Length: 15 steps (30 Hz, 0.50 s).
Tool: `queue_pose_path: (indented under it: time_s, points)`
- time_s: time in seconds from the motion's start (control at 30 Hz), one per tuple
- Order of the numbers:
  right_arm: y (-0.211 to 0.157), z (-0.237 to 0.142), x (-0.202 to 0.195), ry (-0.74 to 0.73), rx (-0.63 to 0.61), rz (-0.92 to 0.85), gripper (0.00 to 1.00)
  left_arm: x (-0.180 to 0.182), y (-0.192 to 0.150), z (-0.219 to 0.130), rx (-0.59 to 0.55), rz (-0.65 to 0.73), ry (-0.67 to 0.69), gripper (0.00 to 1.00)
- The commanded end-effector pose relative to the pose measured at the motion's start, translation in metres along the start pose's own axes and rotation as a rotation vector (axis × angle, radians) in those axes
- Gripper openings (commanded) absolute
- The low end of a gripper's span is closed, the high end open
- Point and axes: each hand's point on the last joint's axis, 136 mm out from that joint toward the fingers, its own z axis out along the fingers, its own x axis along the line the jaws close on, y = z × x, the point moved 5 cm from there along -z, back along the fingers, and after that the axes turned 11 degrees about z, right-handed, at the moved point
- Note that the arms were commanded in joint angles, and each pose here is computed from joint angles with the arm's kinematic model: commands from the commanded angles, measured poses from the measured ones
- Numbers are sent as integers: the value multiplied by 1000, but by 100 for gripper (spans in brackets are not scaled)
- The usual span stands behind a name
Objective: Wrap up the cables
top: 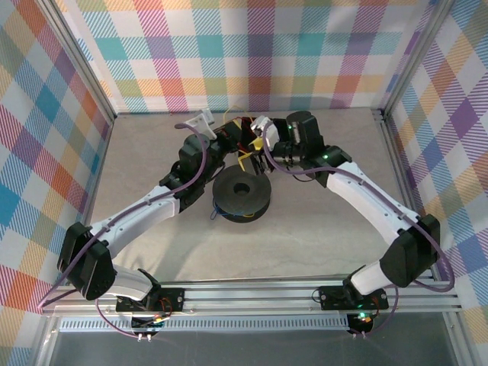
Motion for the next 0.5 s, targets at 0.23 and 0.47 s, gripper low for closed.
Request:
queue_pose_path:
  time_s: [0.23,0.47]
  points:
    - [-3,5,0,-13,53,-112,0,-15,15,-13,-15,-58,-57,12]
    - [-24,-3,-5,-71,103,-295,0,9,58,-14,195,-130,-69,92]
